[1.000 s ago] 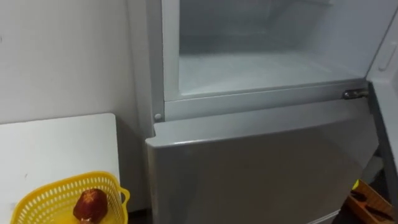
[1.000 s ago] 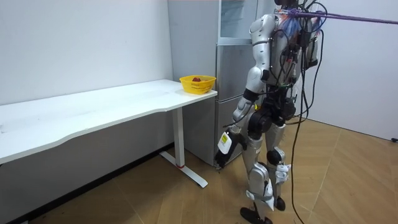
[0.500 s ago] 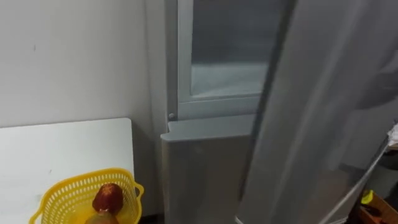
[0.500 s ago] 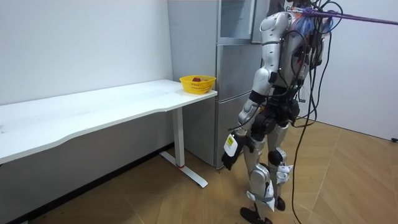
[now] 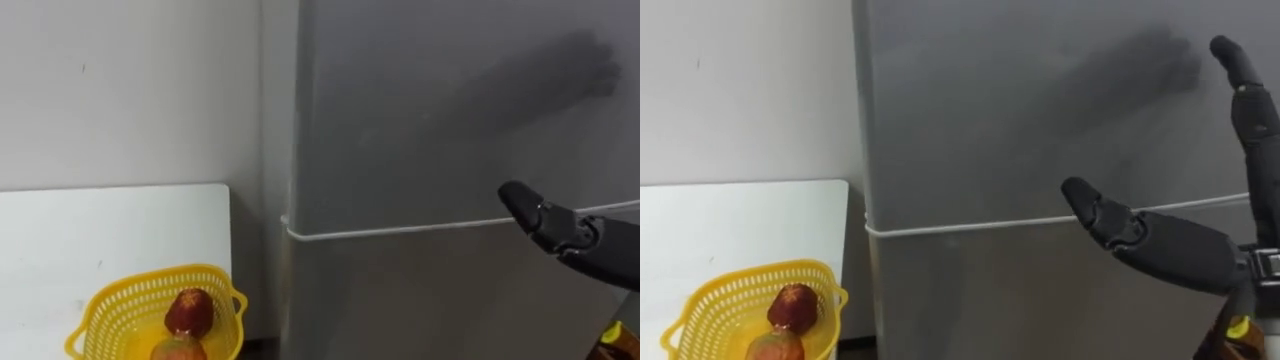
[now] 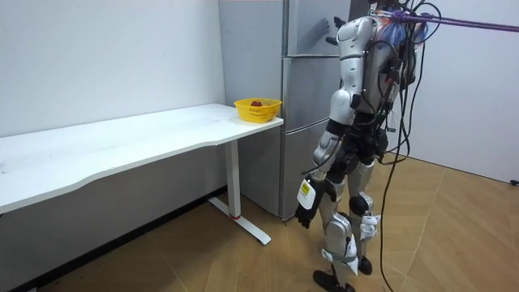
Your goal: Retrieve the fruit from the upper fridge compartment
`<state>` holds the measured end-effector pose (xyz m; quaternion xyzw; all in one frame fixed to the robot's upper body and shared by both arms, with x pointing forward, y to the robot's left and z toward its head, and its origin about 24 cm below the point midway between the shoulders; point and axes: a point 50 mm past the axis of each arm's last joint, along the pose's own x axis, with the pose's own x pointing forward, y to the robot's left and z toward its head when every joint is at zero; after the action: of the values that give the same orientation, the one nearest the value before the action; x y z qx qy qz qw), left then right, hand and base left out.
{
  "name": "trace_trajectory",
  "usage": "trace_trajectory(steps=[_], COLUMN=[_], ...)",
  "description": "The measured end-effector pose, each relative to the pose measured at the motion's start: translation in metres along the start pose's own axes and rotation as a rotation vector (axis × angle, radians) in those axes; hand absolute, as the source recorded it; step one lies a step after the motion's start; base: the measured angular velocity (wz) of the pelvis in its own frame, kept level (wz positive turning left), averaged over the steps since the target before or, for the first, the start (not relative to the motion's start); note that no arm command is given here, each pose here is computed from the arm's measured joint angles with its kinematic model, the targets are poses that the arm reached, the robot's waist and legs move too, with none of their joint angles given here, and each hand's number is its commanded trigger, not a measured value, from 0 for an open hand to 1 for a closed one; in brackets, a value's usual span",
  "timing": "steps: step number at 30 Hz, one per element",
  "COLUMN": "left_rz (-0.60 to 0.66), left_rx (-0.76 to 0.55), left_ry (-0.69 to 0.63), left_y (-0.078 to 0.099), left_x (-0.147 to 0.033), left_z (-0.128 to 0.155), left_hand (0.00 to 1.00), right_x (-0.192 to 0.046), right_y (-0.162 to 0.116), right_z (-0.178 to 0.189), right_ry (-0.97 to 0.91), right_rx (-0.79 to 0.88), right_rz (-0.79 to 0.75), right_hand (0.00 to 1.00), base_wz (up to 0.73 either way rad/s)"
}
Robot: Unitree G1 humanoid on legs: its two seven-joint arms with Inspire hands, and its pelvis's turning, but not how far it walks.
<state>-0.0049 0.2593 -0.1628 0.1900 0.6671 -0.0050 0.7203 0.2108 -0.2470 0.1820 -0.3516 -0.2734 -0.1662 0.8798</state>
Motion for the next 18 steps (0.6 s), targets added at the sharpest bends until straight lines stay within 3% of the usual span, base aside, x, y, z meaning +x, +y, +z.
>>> trace_trajectory(steps=[9, 18], left_rz=[0.002, 0.039], left_rx=[0.006, 0.003], left_ry=[0.006, 0.0], left_y=[0.0, 0.0], left_x=[0.0, -0.002], left_z=[-0.001, -0.005], left_hand=[0.0, 0.0], right_x=[-0.002, -0.014], right_y=[0.001, -0.03], right_z=[-0.008, -0.021], right_ry=[0.034, 0.079], right_rx=[-0.042, 0.0], right_rz=[-0.008, -0.309], right_hand=[0.0, 0.0], base_wz=[0.03, 0.03])
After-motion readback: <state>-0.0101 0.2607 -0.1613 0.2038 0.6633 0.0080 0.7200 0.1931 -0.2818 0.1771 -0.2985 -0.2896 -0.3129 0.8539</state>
